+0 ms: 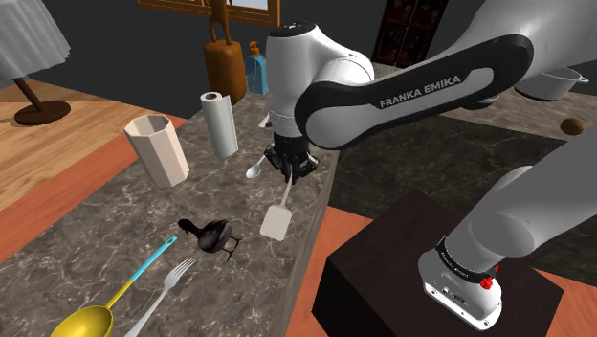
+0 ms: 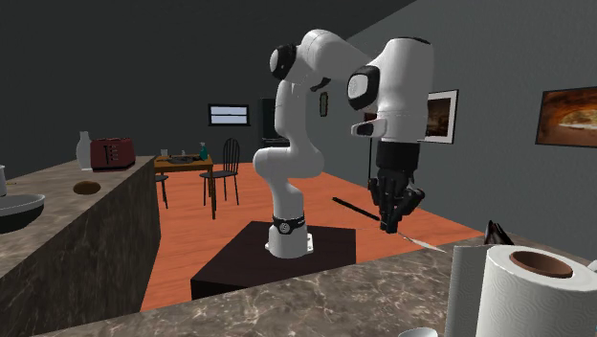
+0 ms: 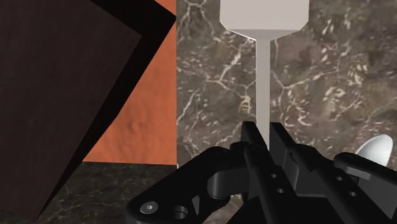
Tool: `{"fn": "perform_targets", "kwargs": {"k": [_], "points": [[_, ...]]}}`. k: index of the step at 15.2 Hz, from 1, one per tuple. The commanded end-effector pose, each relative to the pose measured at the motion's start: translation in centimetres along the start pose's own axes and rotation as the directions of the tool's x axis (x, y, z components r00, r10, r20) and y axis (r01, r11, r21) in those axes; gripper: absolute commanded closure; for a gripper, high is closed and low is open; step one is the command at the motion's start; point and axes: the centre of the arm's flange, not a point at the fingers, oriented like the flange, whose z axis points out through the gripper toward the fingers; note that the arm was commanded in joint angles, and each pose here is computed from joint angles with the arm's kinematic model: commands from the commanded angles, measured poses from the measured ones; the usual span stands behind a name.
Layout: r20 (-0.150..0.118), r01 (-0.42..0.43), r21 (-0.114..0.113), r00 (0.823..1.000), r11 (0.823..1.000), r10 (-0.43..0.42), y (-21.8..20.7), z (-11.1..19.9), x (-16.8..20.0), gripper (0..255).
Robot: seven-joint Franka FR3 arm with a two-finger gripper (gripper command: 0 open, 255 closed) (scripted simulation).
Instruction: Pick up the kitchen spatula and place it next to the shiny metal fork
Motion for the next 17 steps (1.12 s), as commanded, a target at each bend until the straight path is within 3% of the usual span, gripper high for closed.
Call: {"fn": "perform_targets", "kwargs": {"k": [1, 17], "points": [[0.000, -0.002, 0.000, 1.000, 1.000, 0.002, 0.3, -0.4, -2.7, 255], [0.000, -0.002, 0.000, 1.000, 1.000, 0.002, 0.8, -1.8, -23.8, 255]]}}
